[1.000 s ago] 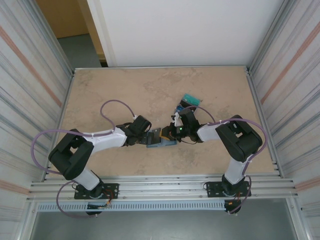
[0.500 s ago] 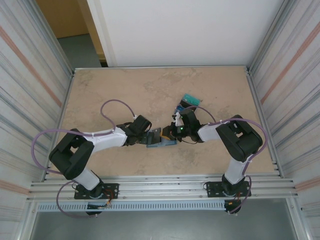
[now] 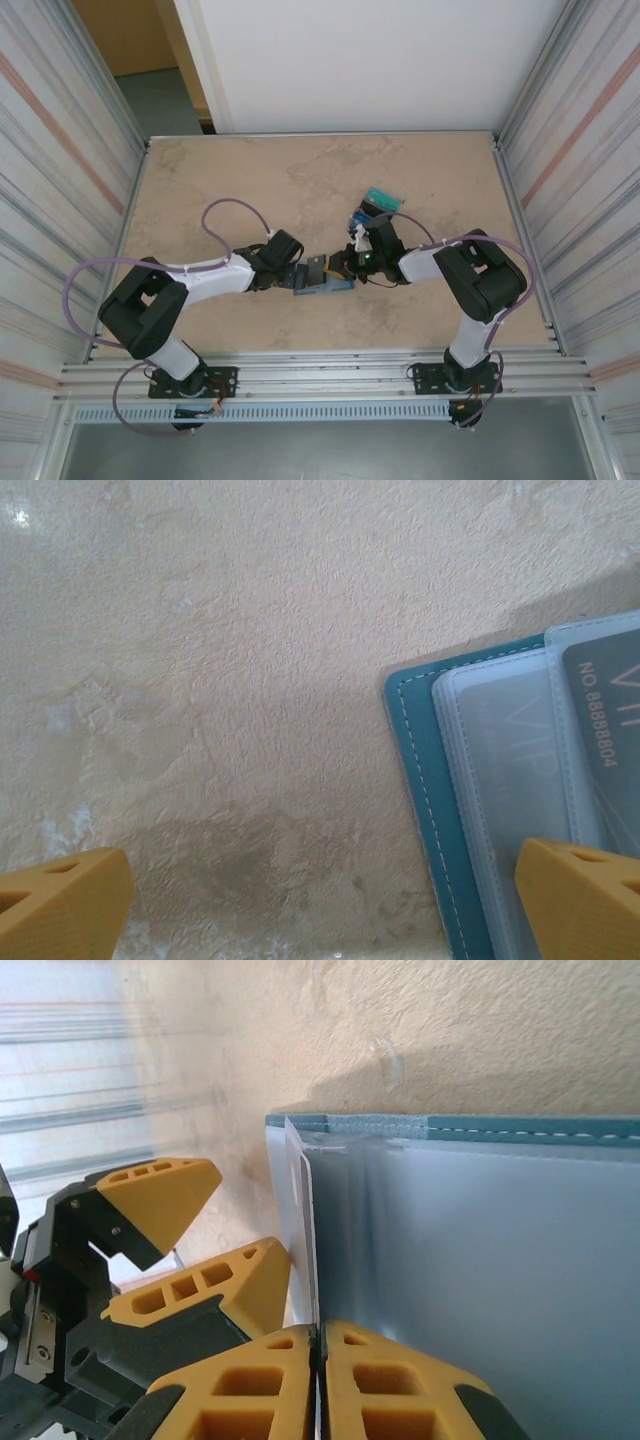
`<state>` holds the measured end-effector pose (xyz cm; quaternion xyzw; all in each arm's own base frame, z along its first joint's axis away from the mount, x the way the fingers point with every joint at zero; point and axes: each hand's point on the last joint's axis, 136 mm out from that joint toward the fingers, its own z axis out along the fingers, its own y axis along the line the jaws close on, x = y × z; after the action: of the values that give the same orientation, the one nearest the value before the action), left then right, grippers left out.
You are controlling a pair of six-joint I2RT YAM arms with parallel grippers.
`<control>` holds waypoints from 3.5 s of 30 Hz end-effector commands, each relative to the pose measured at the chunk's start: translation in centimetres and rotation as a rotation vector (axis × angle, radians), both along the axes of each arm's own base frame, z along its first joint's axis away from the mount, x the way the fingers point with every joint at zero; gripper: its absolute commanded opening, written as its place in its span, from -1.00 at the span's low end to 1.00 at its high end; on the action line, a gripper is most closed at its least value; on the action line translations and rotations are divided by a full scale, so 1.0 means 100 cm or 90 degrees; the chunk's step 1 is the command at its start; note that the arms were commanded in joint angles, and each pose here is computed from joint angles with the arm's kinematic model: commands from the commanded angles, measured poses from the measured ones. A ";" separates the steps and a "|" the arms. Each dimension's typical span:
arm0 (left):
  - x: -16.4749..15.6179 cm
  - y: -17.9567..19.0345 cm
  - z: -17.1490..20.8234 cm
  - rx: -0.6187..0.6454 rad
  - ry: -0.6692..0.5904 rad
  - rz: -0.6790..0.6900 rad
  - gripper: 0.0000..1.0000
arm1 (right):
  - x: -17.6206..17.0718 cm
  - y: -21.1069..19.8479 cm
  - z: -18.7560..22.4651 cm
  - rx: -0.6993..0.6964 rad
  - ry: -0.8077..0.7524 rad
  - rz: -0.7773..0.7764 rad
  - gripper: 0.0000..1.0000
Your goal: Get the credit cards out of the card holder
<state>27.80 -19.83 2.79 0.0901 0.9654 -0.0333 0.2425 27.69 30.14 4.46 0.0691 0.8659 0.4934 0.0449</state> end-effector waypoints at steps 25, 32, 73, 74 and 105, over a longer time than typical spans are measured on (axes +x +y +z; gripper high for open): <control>0.000 -0.018 0.031 -0.012 -0.031 -0.038 0.97 | -0.011 -0.017 0.000 -0.046 -0.001 0.026 -0.86; 0.004 -0.035 0.032 -0.029 -0.035 -0.063 0.98 | -0.009 -0.015 0.000 -0.040 0.001 0.022 -0.85; -0.002 -0.041 0.017 0.011 0.001 -0.096 0.98 | -0.011 -0.036 0.000 -0.058 0.010 -0.006 -0.88; -0.001 -0.044 0.023 0.007 -0.008 -0.103 0.97 | -0.011 -0.036 0.000 -0.057 0.010 -0.006 -0.88; -0.003 -0.052 -0.004 0.048 0.036 -0.128 0.97 | -0.008 -0.014 0.001 -0.012 -0.004 0.006 -0.71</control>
<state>27.96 -25.23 2.82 0.1868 0.9566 -0.0331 0.2213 26.92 27.88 4.57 0.0669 0.8768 0.4737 0.0482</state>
